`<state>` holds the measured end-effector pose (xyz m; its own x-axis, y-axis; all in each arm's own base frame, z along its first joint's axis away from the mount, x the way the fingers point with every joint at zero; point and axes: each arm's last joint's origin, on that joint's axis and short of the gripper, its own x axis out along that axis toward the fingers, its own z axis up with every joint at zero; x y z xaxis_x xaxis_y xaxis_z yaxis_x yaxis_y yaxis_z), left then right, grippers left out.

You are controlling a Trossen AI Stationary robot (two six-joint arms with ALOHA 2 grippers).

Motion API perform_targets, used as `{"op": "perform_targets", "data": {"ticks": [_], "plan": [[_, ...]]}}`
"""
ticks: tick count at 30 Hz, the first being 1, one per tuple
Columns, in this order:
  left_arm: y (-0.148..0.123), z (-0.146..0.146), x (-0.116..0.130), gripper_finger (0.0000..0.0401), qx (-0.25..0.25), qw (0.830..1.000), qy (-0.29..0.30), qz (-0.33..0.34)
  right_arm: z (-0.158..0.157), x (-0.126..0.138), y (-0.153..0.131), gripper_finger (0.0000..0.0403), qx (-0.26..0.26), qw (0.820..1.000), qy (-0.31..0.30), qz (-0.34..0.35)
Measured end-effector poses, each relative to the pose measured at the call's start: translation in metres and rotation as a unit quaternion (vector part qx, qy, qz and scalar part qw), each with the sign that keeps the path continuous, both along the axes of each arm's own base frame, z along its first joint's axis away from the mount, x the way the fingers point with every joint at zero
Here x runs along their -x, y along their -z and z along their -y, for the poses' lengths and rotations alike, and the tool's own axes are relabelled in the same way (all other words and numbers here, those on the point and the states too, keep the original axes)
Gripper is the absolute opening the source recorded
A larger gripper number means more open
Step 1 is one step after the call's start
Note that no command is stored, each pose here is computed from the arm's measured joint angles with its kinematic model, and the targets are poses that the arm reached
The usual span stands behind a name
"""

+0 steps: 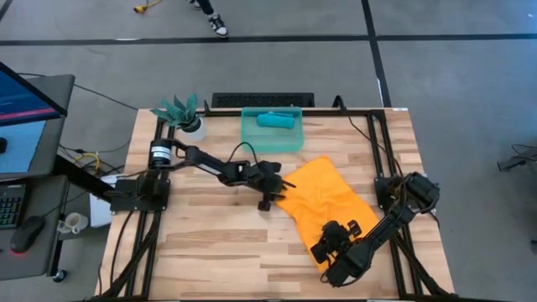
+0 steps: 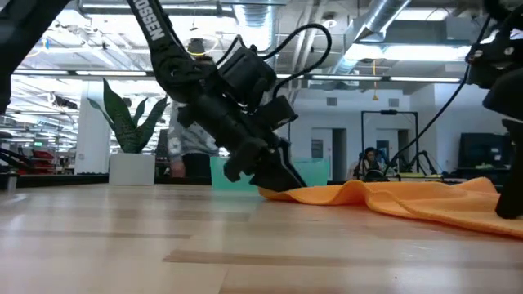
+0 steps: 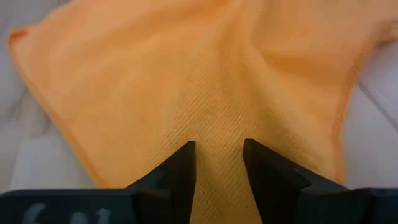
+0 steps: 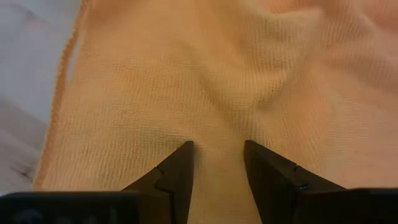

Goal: Roll microfiber towels into tight, uniform cylinder then place into a basket
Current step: Fold the yellow microfiber cloth

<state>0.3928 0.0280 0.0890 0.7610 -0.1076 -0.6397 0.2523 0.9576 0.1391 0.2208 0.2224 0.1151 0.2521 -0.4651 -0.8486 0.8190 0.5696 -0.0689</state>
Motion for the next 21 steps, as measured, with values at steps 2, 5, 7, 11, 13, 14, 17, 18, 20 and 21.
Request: {"op": "perform_targets", "data": {"ticks": [2, 5, 7, 11, 13, 14, 17, 18, 20, 21], "plan": [[0.003, 0.000, 0.003, 0.0129, 0.010, 1.000, -0.010, -0.022, 0.001, -0.001, -0.001, 0.0163, -0.001, 1.000, 0.003, 0.000], [0.004, 0.000, 0.008, 0.0129, 0.033, 0.997, -0.029, -0.059, 0.003, -0.002, -0.001, 0.0163, 0.003, 1.000, 0.006, -0.003], [0.005, 0.000, 0.010, 0.0129, 0.049, 0.995, -0.045, -0.074, 0.004, -0.002, -0.001, 0.0163, 0.004, 1.000, 0.007, -0.005], [0.005, 0.000, 0.012, 0.0129, 0.078, 0.989, -0.078, -0.096, 0.006, -0.005, -0.001, 0.0163, 0.003, 1.000, 0.012, -0.004], [0.005, 0.000, 0.013, 0.0129, 0.094, 0.986, -0.094, -0.100, 0.007, -0.006, -0.001, 0.0163, 0.003, 1.000, 0.015, -0.004], [0.005, 0.000, 0.013, 0.0129, 0.100, 0.985, -0.100, -0.101, 0.008, -0.007, -0.001, 0.0163, 0.003, 1.000, 0.017, -0.005], [0.005, 0.002, 0.012, 0.0129, 0.113, 0.982, -0.107, -0.103, 0.010, -0.009, -0.001, 0.0163, 0.004, 1.000, 0.018, -0.007], [0.005, 0.003, 0.012, 0.0129, 0.112, 0.982, -0.108, -0.103, 0.011, -0.009, -0.001, 0.0163, 0.004, 1.000, 0.020, -0.007], [0.005, 0.006, 0.012, 0.0129, 0.110, 0.983, -0.107, -0.103, 0.012, -0.010, -0.001, 0.0163, 0.005, 1.000, 0.019, -0.009], [0.004, 0.007, 0.012, 0.0129, 0.108, 0.983, -0.106, -0.102, 0.012, -0.010, -0.001, 0.0163, 0.005, 1.000, 0.015, -0.011]]}}
